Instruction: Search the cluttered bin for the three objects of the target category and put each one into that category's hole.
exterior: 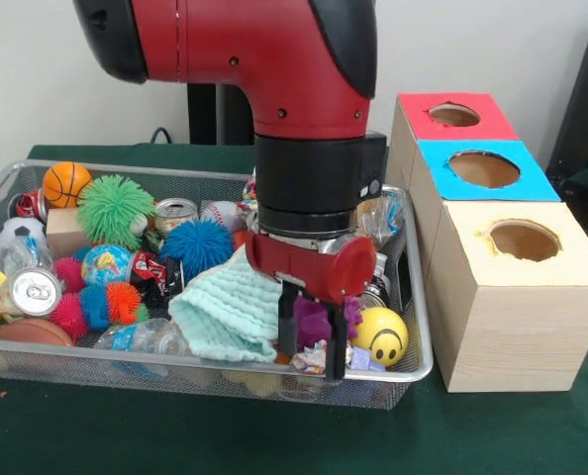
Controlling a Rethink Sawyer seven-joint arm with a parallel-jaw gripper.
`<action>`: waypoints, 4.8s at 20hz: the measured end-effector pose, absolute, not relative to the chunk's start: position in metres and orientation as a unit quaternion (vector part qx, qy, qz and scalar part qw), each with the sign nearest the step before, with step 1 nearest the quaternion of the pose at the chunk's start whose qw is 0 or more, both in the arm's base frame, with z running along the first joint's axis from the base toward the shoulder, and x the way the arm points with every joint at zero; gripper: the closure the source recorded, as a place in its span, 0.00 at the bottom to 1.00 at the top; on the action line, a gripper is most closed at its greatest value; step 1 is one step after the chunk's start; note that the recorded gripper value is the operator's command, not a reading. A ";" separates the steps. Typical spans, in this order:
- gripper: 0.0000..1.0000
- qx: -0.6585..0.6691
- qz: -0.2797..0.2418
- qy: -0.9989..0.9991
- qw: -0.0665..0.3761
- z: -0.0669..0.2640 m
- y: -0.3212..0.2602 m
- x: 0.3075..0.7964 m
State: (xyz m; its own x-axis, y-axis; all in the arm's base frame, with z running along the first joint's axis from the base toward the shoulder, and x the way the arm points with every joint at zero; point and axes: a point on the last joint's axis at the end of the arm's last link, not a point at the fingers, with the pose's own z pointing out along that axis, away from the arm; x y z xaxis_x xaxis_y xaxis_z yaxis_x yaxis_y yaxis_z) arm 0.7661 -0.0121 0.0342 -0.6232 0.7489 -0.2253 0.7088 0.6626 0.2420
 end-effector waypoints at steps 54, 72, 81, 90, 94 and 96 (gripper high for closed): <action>0.00 0.519 -0.072 0.851 -0.040 -0.038 -0.110 0.672; 0.00 0.484 0.059 0.760 -0.430 0.020 -0.043 0.603; 0.00 0.419 0.017 0.886 -0.197 -0.027 -0.004 0.619; 0.00 0.255 -0.080 0.964 -0.001 -0.017 0.025 0.638; 0.00 0.247 -0.087 0.965 0.016 -0.006 0.028 0.648; 0.00 0.256 -0.083 0.963 0.016 -0.003 0.025 0.650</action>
State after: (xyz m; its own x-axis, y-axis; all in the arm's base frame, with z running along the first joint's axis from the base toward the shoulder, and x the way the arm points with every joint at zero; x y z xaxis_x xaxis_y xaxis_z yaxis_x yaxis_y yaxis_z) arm 0.6503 0.0247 -0.0025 -0.8688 0.4897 -0.0736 0.4950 0.8556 -0.1514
